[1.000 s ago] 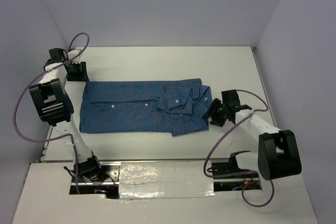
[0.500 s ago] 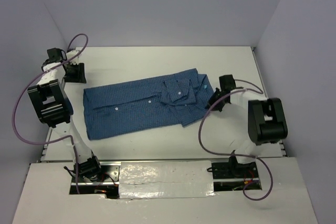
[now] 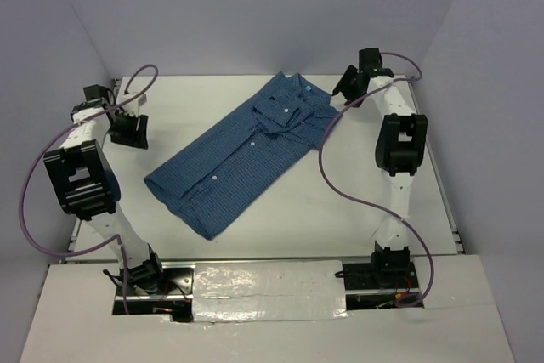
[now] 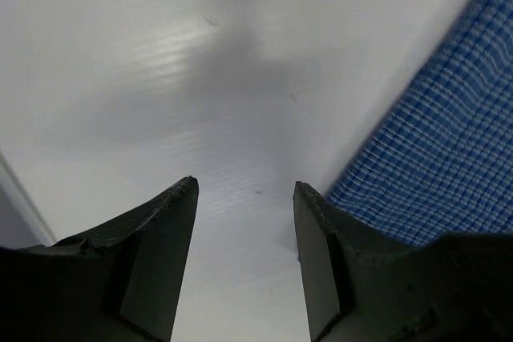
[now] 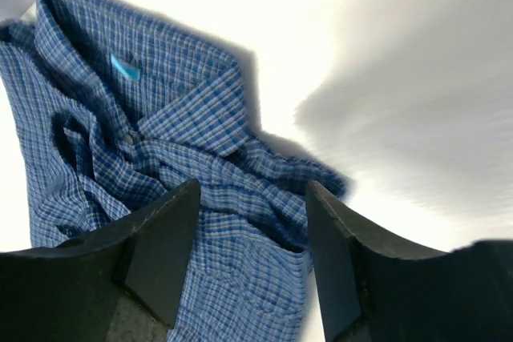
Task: Fold and stack the long sleeve shirts
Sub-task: Fold the shirt
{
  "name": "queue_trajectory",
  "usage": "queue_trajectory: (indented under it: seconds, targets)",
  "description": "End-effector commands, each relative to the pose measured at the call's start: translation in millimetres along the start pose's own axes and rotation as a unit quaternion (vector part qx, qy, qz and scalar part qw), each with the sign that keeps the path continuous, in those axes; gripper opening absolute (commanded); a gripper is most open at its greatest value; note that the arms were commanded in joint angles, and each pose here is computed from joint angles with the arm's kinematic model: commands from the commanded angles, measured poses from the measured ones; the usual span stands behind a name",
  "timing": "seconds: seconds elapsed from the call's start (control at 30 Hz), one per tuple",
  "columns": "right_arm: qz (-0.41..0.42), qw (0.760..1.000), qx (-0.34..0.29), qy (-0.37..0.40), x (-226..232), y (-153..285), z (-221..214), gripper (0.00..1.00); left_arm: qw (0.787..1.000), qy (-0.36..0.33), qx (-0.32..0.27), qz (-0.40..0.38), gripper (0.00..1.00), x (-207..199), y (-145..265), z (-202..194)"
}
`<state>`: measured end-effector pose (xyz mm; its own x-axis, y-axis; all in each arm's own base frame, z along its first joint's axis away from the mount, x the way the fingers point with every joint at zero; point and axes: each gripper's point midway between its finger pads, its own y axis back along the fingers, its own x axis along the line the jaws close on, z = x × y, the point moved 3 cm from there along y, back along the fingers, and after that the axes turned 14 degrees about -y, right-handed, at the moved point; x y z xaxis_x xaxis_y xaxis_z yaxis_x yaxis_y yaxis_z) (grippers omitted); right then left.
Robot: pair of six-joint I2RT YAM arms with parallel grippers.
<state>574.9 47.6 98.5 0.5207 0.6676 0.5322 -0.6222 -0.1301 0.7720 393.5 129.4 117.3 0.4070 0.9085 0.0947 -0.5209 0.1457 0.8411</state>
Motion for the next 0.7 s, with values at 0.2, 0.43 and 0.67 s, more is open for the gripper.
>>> queue_trajectory:
  seconds: [0.2, 0.43, 0.67]
  targets:
    - [0.043, 0.997, 0.024, -0.065, -19.7, 53.5, -28.6, 0.62, 0.992, -0.057, 0.043, -0.102, 0.64, -68.4, -17.2, -35.1]
    - [0.042, 0.989, 0.093, -0.108, -27.7, 19.6, -81.6, 0.45, 0.988, -0.048, 0.042, -0.141, 0.61, -92.3, -28.0, -41.2]
    - [0.040, 0.988, 0.097, -0.115, -21.5, -5.4, -73.6, 0.04, 0.976, -0.093, 0.062, -0.186, 0.19, -130.6, -36.1, -63.4]
